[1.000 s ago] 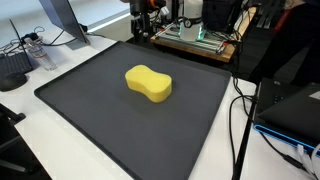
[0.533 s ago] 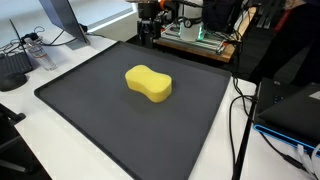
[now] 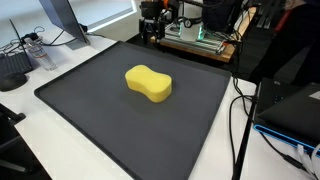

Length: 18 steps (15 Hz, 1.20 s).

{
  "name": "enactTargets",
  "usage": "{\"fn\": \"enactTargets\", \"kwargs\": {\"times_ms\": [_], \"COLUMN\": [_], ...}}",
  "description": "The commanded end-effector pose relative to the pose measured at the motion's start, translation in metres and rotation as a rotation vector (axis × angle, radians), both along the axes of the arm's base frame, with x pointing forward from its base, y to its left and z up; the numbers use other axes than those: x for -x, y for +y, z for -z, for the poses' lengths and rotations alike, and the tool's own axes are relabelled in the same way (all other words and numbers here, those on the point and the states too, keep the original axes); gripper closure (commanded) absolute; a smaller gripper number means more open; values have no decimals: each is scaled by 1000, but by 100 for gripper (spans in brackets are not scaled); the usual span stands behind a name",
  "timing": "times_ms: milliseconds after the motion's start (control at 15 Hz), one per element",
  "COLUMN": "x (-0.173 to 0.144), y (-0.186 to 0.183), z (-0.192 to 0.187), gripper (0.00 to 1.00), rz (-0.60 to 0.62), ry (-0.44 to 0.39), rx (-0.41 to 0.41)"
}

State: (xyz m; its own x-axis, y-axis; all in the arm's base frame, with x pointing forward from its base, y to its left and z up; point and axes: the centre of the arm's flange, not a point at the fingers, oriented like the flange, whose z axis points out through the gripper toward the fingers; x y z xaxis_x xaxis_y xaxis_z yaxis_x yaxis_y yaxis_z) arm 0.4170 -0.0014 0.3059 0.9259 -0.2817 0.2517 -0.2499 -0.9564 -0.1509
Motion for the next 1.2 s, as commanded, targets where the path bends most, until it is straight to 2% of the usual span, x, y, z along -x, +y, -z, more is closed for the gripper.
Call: {"fn": "enactTargets", "kwargs": {"times_ms": [0,400,867,1133], "x": [3,40,57,60], "y": [4,29,93,142], "z": [-3,-13,-54,-82], "gripper": [0,0,0,0], "rz": [3,-80,-201,-319], "ry": [-1,-5,33,40], "rx": [24,137,191,316]}}
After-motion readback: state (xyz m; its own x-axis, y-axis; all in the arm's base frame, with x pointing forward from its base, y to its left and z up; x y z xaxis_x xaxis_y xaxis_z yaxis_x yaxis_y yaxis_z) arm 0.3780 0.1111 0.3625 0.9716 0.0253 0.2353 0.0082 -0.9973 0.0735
